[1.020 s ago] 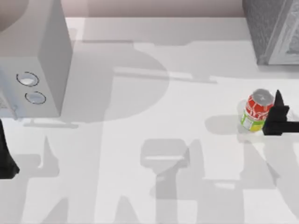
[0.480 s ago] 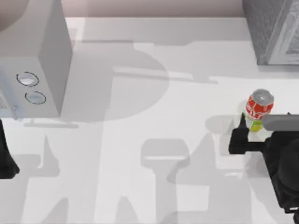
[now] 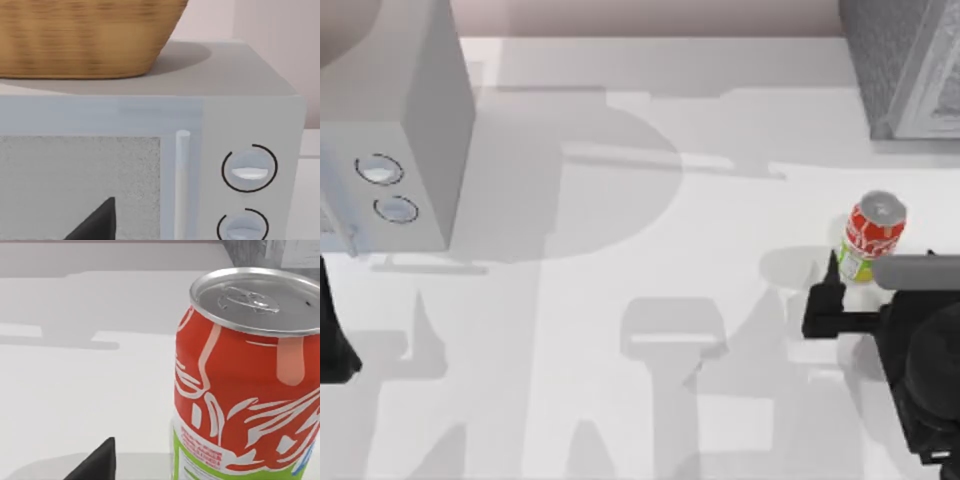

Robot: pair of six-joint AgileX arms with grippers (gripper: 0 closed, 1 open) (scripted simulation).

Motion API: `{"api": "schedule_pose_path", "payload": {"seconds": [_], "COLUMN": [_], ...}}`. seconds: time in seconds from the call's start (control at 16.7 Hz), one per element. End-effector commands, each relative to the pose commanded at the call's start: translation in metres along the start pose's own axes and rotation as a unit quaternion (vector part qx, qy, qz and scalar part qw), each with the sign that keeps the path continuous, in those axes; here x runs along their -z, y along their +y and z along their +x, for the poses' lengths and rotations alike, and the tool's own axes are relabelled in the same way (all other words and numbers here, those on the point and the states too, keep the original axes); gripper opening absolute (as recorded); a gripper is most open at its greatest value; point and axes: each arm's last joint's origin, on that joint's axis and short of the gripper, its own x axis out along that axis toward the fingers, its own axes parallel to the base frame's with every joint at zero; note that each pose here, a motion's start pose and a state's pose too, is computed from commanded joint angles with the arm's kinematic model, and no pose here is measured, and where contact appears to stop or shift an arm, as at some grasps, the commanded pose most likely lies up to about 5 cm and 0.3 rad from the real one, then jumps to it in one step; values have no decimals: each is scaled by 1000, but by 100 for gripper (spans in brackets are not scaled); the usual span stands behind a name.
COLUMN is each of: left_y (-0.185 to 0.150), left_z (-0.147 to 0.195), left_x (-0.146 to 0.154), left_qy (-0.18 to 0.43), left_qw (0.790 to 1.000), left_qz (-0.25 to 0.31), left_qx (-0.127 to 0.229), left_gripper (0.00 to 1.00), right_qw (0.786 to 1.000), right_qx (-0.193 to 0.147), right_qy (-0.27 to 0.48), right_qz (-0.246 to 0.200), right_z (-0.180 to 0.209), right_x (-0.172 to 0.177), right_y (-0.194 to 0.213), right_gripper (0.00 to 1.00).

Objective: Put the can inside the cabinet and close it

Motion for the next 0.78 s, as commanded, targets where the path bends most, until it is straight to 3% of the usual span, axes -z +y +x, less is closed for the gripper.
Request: {"api": "schedule_pose_path", "payload": {"seconds": [0.54,0.78], "left_y": [0,0], "left_z": [0,0], "left_x": [0,0], "left_qy": [0,0], "left_qw": [1000,1000], "left_qz": [0,0], "left_qx": [0,0], "left_gripper": [100,100], "right_qw": [1000,1000], "right_qx": [-2,-2], "right_qy": [-2,-2], "right_qz": [1,1], "right_z": [55,60], "right_x": [0,0], "right_y": [2,2], "right_gripper": [100,100]}}
